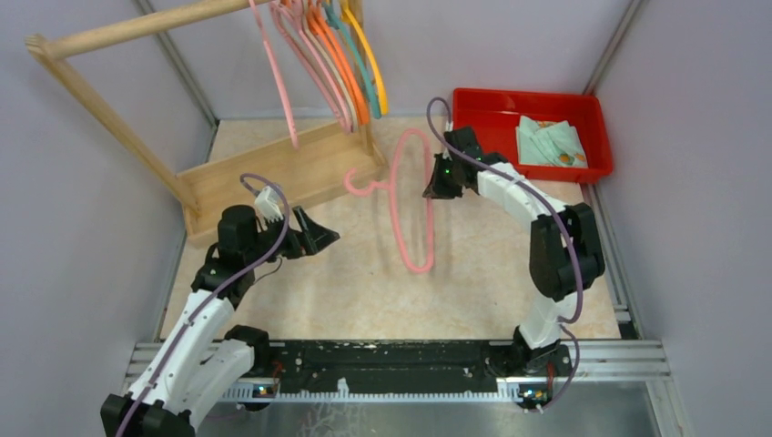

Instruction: Organize the hangers

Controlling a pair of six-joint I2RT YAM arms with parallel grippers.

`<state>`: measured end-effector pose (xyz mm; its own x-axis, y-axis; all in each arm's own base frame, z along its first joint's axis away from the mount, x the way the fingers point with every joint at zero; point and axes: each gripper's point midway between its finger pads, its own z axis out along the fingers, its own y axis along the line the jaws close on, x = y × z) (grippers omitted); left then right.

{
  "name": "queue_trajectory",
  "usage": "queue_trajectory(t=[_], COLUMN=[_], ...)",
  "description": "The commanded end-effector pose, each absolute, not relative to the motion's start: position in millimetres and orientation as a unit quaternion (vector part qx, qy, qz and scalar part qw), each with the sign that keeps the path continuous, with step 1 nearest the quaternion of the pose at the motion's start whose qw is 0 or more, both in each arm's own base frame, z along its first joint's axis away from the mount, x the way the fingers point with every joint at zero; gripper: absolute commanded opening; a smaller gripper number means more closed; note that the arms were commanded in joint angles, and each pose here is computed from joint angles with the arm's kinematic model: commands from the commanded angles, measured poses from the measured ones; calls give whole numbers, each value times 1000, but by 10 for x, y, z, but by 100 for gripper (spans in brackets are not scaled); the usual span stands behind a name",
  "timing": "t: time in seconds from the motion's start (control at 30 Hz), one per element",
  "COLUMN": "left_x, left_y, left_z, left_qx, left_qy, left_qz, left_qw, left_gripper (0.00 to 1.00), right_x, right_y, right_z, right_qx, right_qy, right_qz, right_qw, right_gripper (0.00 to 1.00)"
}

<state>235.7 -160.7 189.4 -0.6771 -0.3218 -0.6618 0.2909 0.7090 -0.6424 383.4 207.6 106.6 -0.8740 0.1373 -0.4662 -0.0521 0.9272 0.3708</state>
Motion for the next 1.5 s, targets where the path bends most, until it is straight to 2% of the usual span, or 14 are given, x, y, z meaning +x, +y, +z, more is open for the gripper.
queue_trajectory(t=[0.0, 0.27, 0.57, 0.97, 1.03, 1.1, 1.27, 1.3, 1.4, 1.47], left_x=[2322, 2433, 2466, 2520, 2526, 2518, 2485, 2483, 2494, 2499], left_y=[-1745, -1801, -1918, -1915, -1928, -1955, -1981, -1961, -1841, -1705], left_z=[2078, 2188, 2080, 1940, 1929, 1896, 1821, 1808, 1751, 1711], left_qx=[-31, -29, -26, -41, -38, -32, -26, -28, -36, -48], left_qy=[791, 774, 777, 782, 781, 783, 792, 798, 824, 846], left_qz=[-450, -449, -454, -447, -449, -453, -453, -445, -399, -353], left_qw=[414, 445, 436, 433, 432, 426, 408, 405, 401, 396], left_gripper=[100, 100, 100, 100, 92, 73, 5, 0, 0, 0], right_x=[3967, 4041, 4089, 3779, 3709, 3667, 3582, 3566, 3545, 3562], right_y=[2367, 2784, 3396, 3898, 3963, 3975, 3924, 3910, 3825, 3707], right_z=[1612, 1782, 2037, 2244, 2287, 2325, 2375, 2370, 2341, 2289], right_qx=[68, 82, 57, 10, 4, 3, -2, -3, -8, -6], right_qy=[910, 896, 882, 875, 872, 870, 870, 871, 878, 888], right_qz=[279, 295, 347, 396, 407, 413, 415, 413, 394, 365], right_qw=[298, 322, 314, 280, 273, 270, 268, 267, 273, 281], right_gripper=[0, 0, 0, 0, 0, 0, 0, 0, 0, 8])
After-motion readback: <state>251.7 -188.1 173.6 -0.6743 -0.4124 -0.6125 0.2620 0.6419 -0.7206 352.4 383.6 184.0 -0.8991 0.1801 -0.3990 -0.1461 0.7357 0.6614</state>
